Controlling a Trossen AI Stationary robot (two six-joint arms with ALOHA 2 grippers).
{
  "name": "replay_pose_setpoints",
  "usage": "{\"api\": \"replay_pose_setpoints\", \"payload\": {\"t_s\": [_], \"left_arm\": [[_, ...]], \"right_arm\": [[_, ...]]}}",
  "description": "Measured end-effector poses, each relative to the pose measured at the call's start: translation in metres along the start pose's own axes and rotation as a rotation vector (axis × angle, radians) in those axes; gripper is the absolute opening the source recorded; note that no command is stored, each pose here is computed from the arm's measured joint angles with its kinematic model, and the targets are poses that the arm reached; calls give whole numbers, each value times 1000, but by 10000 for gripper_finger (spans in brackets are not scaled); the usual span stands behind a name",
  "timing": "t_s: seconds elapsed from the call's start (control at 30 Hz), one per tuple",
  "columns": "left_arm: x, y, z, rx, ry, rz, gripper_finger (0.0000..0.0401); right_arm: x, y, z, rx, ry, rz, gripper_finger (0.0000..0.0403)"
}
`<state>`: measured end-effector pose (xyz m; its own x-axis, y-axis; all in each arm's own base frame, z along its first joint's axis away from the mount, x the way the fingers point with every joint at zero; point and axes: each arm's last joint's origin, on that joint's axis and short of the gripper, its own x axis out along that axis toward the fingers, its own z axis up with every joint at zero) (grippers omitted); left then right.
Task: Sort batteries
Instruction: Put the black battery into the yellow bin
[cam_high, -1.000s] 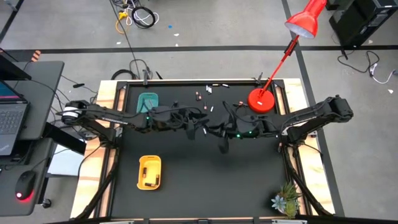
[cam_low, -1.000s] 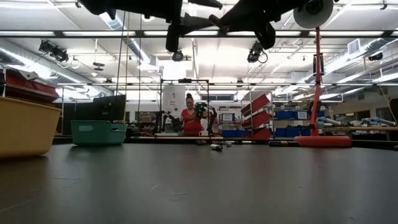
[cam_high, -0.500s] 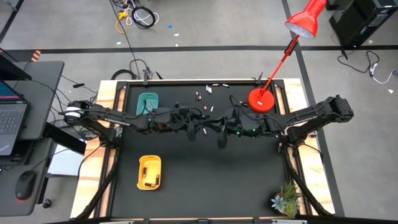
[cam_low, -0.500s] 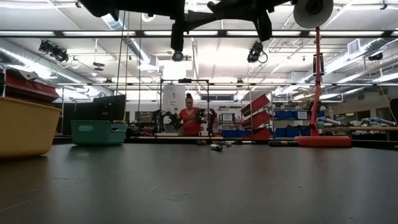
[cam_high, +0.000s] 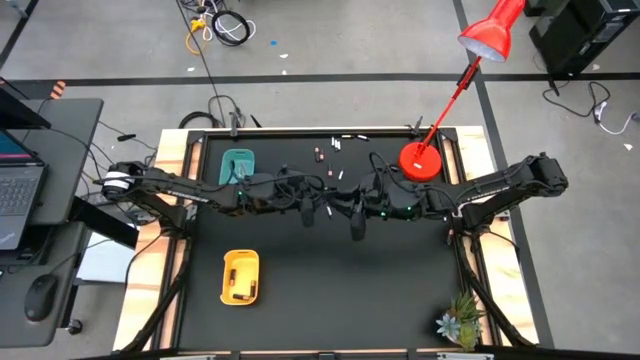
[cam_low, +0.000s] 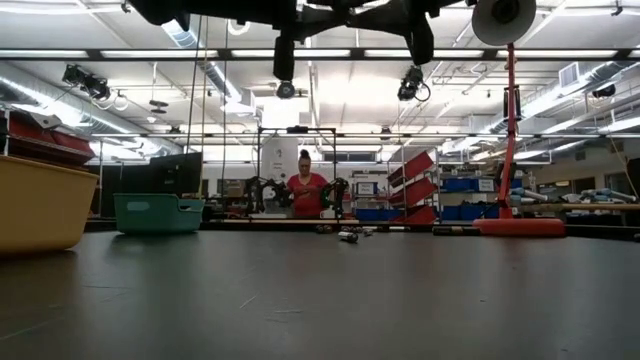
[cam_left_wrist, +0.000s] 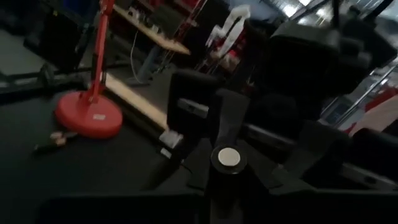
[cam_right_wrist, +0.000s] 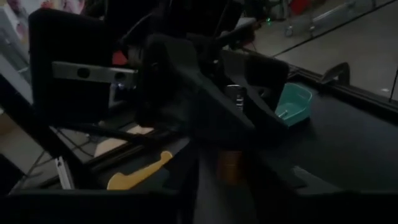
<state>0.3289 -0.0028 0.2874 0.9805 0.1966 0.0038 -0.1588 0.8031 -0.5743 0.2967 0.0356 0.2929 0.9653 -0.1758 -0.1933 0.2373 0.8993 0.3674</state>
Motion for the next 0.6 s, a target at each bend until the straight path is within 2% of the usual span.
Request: {"api": "replay_pose_setpoints", "payload": {"t_s": [0.13,0.2,0.3,0.4,0.47,0.53,0.6], "left_arm": [[-13,-1,4,6,104,21,48],[-27,-4,7,-22,232,-10,48],[-54,-8,-3,-107,576,-60,48],[-86,-10,-27,-184,959,18,48],[-109,-13,-44,-171,1178,109,48],[-129,-19,-60,-136,1327,159,48],[-142,-23,-74,-128,1406,177,48]], "right_arm": [[-4,0,-5,29,110,50,184],[-7,-1,-10,41,199,84,198],[-11,-3,-21,15,326,84,208],[-14,-5,-29,-8,403,48,207],[-15,-7,-31,-19,420,19,203],[-15,-9,-31,-27,408,-9,198],[-14,-10,-29,-29,382,-38,193]]}}
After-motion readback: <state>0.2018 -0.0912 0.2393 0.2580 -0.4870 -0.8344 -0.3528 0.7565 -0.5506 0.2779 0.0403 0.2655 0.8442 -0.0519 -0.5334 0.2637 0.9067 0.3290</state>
